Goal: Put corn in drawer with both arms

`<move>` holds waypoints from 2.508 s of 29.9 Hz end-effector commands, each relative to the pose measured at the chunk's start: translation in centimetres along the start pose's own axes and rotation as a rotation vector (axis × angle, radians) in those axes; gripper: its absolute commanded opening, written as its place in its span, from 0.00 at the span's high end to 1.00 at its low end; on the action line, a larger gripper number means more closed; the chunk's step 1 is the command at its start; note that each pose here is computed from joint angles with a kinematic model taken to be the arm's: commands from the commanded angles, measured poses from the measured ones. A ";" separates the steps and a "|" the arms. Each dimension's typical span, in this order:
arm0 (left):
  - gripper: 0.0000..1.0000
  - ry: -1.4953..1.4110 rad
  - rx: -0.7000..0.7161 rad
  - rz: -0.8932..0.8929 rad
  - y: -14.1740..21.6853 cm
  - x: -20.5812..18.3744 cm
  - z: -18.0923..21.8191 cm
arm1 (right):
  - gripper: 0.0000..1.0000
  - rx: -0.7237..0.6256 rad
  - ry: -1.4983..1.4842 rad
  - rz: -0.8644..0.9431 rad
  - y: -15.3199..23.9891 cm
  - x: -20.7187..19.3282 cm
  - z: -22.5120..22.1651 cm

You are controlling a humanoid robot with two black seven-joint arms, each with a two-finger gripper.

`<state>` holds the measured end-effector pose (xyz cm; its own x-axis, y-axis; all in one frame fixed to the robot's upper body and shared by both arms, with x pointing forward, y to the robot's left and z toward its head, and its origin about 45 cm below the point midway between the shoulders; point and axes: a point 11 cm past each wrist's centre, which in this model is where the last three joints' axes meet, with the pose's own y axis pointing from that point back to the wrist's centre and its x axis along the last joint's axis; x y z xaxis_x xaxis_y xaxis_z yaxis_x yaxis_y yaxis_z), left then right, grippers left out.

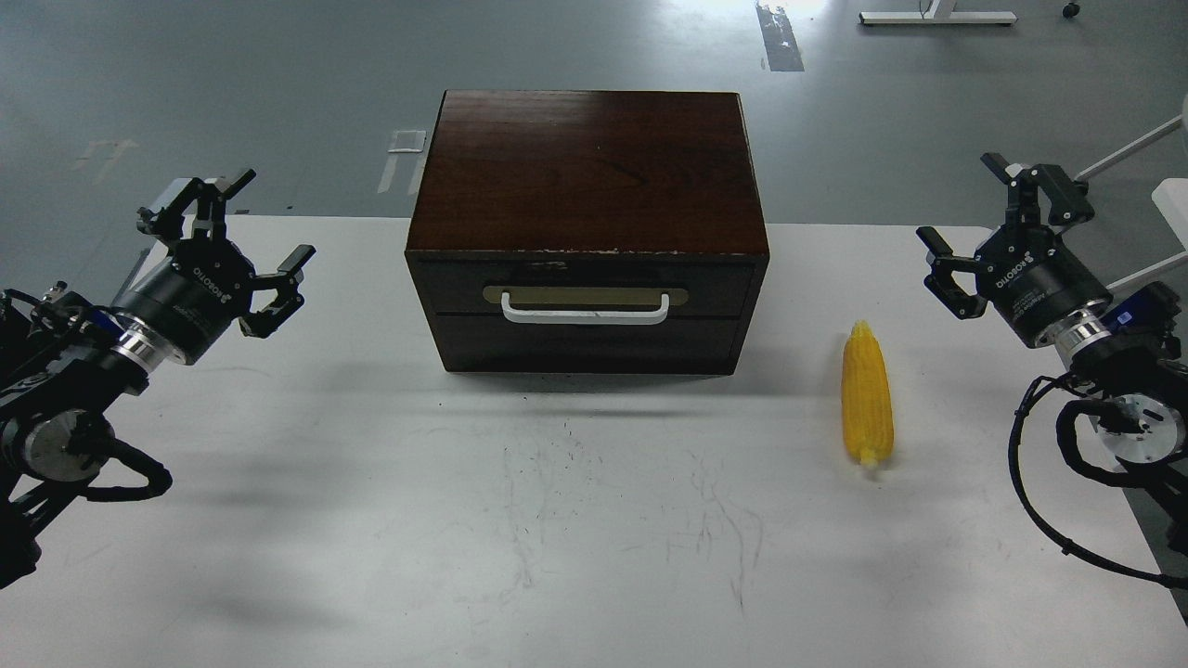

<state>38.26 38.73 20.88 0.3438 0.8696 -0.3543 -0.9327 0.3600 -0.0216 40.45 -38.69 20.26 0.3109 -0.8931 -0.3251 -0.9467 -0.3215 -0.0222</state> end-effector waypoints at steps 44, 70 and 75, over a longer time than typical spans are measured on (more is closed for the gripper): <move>0.01 -1.928 -0.047 -1.206 -8.6 -28.2 1.9 | 0.00 0.006 0.017 0.017 0.5 0.8 -0.8; 0.01 -2.112 0.101 -1.382 -10.1 -27.0 -5.3 | 0.00 -0.002 0.013 0.025 0.9 1.1 -0.4; 0.01 -2.117 0.097 -1.357 -10.7 -26.7 -5.5 | 0.00 -0.002 0.013 0.025 0.9 1.1 -0.4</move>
<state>38.09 9.74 25.54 0.1206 -0.6897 0.7140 -0.2483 0.6754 0.6944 39.95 -40.00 20.26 0.2889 -0.9044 -0.3141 -0.9538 -0.3003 -0.0128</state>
